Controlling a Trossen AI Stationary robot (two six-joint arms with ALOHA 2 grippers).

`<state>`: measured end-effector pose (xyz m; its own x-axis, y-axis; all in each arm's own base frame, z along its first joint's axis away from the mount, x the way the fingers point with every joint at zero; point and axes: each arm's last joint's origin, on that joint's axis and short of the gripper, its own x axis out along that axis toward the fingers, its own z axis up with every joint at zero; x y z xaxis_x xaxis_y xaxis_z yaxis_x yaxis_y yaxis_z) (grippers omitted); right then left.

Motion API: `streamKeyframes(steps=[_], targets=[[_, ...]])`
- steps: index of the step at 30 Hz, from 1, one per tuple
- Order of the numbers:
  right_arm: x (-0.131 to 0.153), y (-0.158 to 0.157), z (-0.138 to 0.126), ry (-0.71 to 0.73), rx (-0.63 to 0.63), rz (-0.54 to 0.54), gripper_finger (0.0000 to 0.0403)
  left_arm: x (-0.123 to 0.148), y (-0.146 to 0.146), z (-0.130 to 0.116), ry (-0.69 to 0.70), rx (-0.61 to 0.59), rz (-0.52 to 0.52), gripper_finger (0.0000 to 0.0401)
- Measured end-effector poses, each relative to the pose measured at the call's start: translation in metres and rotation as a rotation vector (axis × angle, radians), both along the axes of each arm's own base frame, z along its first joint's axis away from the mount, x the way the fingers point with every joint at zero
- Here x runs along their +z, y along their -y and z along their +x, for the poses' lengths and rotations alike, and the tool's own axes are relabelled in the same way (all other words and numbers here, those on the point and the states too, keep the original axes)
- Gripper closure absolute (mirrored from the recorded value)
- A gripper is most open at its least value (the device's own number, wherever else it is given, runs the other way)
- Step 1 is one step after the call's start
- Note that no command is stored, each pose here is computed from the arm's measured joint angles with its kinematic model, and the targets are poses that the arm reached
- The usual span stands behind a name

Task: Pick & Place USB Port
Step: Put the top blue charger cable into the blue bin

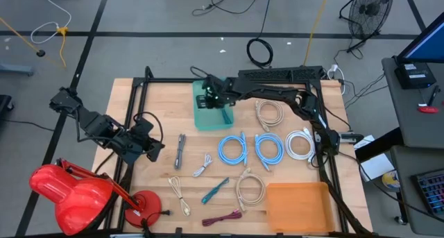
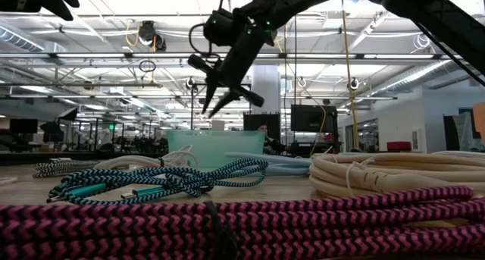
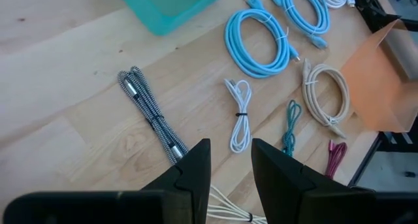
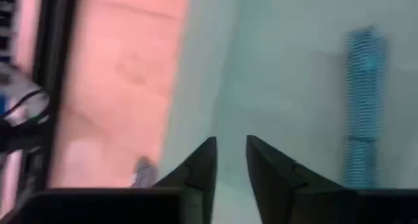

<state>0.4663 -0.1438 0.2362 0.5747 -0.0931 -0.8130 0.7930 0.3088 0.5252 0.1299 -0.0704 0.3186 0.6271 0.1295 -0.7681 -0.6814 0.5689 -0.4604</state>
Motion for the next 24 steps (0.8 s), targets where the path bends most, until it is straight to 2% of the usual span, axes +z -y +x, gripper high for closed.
streamKeyframes(steps=[3,9,13,17,24], targets=[[-0.001,-0.012,0.003,-0.020,0.021,-0.028,0.0394,-0.001,-0.001,-0.001,-0.013,0.000,0.009,0.0288],[-0.006,-0.017,-0.003,-0.138,-0.056,-0.138,0.0402,-0.001,-0.001,-0.002,-0.021,0.001,0.014,0.0288],[-0.005,-0.015,-0.003,-0.153,-0.096,-0.195,0.0403,-0.001,-0.001,-0.001,-0.016,0.006,0.020,0.0288],[-0.015,-0.014,-0.001,-0.177,-0.104,-0.198,0.0403,-0.001,-0.001,-0.001,-0.015,0.010,0.016,0.0288],[-0.047,-0.018,0.005,-0.243,-0.059,-0.124,0.0403,-0.001,-0.002,-0.001,-0.010,0.021,0.014,0.0288]])
